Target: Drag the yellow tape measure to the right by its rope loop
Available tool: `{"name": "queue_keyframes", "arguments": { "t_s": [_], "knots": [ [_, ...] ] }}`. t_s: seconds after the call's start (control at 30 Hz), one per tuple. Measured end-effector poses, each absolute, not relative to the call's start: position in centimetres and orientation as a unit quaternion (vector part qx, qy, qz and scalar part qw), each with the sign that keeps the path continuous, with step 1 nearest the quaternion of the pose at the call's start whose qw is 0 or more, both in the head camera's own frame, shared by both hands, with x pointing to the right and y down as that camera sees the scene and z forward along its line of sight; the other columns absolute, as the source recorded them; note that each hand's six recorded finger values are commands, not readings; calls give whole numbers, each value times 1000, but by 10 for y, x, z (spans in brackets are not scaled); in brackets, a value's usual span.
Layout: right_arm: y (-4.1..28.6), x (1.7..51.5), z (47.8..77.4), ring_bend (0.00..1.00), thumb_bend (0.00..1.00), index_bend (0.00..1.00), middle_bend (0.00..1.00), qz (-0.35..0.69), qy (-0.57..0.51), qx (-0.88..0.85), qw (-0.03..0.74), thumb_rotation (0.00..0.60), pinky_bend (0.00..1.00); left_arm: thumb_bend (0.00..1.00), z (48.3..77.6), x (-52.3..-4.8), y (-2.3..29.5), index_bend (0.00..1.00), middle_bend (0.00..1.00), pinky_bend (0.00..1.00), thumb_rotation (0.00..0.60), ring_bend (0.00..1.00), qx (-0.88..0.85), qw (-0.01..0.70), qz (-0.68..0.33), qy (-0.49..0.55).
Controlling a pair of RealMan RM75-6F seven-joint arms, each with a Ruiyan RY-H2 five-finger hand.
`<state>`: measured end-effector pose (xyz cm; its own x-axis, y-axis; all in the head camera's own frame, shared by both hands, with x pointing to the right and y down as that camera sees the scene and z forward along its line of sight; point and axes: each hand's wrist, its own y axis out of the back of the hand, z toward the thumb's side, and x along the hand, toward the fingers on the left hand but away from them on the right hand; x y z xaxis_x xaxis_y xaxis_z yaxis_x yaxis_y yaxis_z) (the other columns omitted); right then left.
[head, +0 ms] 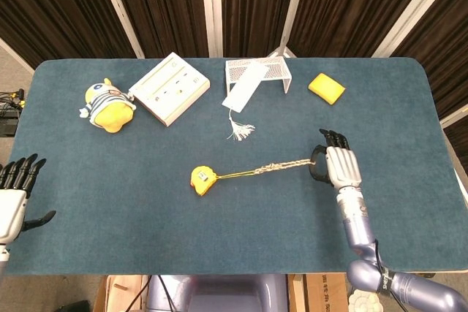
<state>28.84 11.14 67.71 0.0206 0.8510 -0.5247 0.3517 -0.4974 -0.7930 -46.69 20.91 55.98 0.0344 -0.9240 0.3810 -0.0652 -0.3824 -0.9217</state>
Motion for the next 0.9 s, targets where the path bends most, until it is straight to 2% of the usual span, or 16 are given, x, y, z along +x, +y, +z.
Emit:
{"name": "queue_keyframes", "arguments": {
  "t_s": [0.9],
  "knots": [
    [79,402,633,0,432,624,127,598,-509,-569,243,600,0,0,557,-465,209,0,0,0,600,0,-606,391,-563,404]
  ]
}}
